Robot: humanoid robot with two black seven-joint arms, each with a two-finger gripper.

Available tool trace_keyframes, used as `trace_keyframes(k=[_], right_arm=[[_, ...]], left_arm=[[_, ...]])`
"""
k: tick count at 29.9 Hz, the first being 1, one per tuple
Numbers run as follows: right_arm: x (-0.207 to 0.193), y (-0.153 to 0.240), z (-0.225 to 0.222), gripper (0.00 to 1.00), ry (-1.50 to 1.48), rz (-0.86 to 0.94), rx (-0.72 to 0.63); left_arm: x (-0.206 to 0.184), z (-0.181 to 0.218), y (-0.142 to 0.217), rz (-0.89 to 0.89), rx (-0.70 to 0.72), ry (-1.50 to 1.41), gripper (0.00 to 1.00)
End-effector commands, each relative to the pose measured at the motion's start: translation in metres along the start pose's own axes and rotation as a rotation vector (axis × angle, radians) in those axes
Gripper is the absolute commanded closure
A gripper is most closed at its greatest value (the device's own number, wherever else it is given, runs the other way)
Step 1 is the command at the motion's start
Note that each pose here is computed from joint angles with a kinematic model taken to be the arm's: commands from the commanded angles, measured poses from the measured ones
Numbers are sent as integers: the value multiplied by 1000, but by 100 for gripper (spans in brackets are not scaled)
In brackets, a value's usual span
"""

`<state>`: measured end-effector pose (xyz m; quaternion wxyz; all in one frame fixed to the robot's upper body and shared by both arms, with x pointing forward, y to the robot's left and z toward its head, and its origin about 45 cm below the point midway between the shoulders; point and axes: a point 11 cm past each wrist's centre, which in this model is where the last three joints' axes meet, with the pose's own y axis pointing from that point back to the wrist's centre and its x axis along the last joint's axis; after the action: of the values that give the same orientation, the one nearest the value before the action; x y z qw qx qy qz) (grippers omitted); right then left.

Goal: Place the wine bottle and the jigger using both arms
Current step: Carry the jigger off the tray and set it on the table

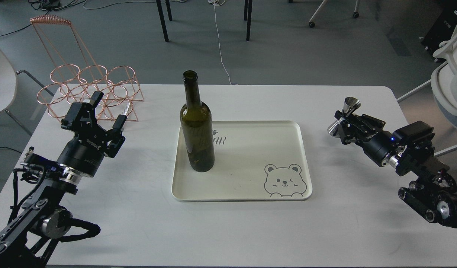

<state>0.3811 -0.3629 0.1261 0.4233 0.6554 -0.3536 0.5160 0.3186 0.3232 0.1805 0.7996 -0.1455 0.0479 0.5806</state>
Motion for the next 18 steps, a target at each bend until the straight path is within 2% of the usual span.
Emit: trace_keyframes(k=[1,18], right_arm=[[-6,9,16,94,-2,-16,-56],[-30,31,33,88,5,-81,-119]], left_arm=[[0,1,0,-2,0,-3,2],[-3,4,-1,-12,-8,-2,2]])
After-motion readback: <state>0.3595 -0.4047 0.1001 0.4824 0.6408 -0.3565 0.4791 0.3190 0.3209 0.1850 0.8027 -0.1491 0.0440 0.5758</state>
